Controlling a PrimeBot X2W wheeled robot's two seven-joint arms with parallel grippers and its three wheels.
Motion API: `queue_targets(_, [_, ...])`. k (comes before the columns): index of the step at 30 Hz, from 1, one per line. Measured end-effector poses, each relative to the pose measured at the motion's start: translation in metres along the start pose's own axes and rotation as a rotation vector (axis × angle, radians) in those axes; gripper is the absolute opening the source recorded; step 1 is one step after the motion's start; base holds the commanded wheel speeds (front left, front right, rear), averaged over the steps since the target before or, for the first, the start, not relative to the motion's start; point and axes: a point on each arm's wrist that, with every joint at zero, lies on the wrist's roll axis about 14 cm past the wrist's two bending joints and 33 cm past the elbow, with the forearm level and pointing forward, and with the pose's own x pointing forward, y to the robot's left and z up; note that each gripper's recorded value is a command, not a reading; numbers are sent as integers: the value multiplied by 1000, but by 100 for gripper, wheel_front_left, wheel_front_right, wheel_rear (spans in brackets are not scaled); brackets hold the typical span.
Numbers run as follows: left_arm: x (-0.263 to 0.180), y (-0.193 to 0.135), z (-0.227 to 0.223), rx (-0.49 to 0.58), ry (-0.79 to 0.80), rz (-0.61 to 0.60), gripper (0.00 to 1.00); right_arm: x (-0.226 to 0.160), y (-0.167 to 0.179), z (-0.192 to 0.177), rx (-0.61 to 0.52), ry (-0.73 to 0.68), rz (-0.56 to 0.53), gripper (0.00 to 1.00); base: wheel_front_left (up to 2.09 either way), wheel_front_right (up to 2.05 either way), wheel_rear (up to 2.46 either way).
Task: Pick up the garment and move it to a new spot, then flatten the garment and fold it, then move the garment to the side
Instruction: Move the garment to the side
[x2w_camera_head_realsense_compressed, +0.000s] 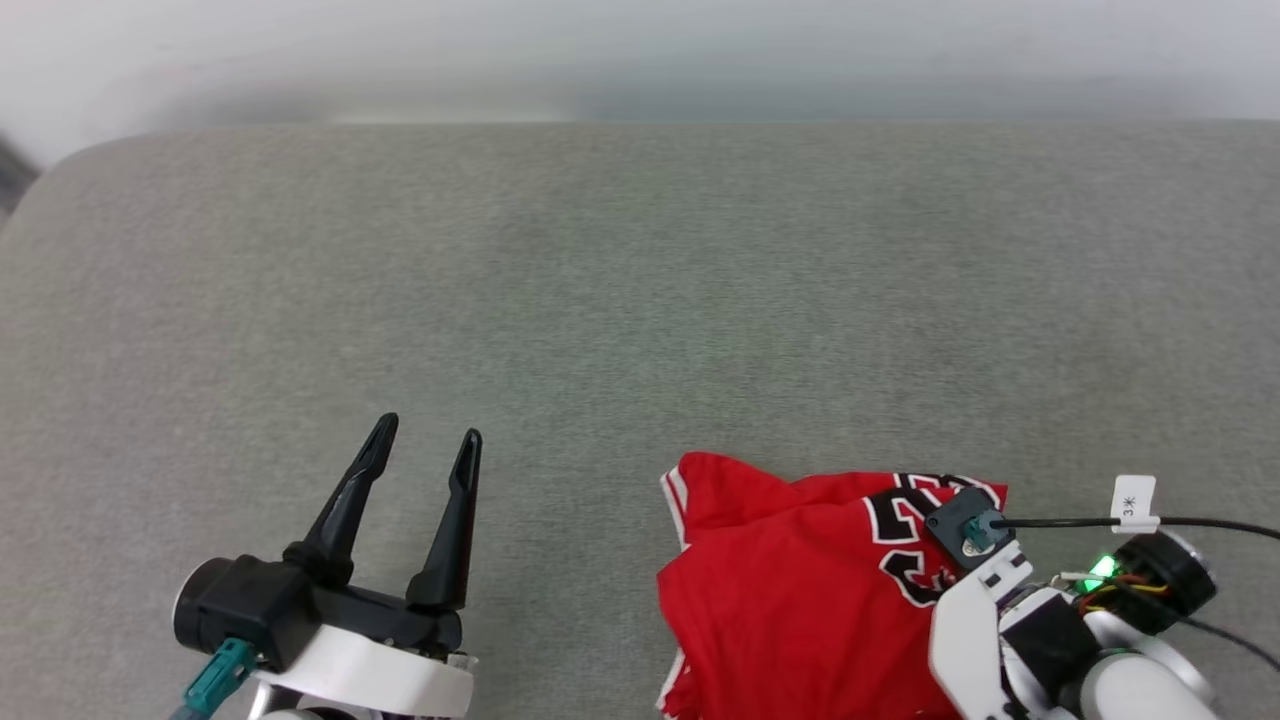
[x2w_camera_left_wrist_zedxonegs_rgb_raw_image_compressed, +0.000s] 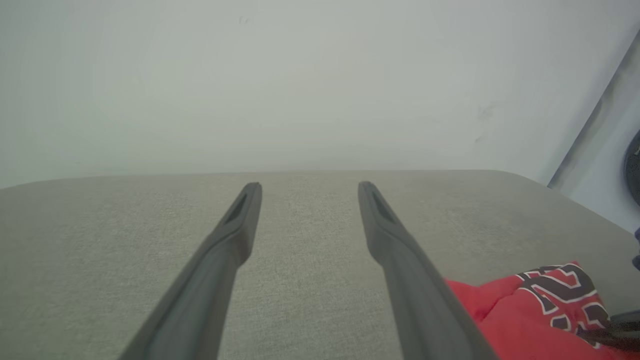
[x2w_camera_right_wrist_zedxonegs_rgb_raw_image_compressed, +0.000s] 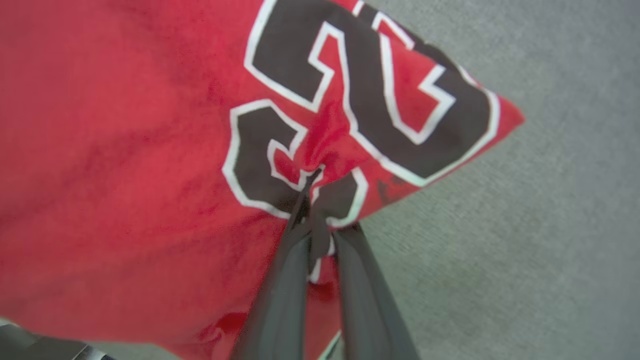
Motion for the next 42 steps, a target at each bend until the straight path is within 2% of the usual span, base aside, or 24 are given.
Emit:
queue_targets(3, [6,-11,-2,-17,-3,-32,100,-9,-16,-3,-48,8,-44,0,0,0,0])
queue_targets(5, [14,-36,-9,-45,10,-106,100,-27,-51,-6,-92,13,-137,0,0,0,0])
queue_targets(6, [14,-36,-9,-45,10,-106,100,-27,-51,-6,-92,13,-137,0,0,0,0])
queue_targets(9, [26,-59,-15,-70,14,-180,100,-46,-87,-20,-121,48,-233,0,0,0,0])
queue_targets(13, [48,-84,-15,-148,-11,-248,100,-70,-131,-41,-123,101,-343,0,0,0,0])
queue_targets(17, [68,-113,-23,-170,-13,-362,100,-93,-184,-66,-116,162,-472,0,0,0,0])
queue_targets(21, [90,-121,-36,-169,-14,-421,100,-101,-220,-90,-95,227,-551,0,0,0,0])
queue_targets(27, [113,-135,-53,-173,-32,-517,100,-104,-258,-123,-69,312,-632,0,0,0,0])
queue_targets(33, [128,-139,-76,-191,-29,-559,100,-106,-286,-156,-40,397,-699,0,0,0,0])
queue_targets(42, [131,-139,-110,-179,15,-600,100,-95,-310,-166,-17,382,-764,0,0,0,0])
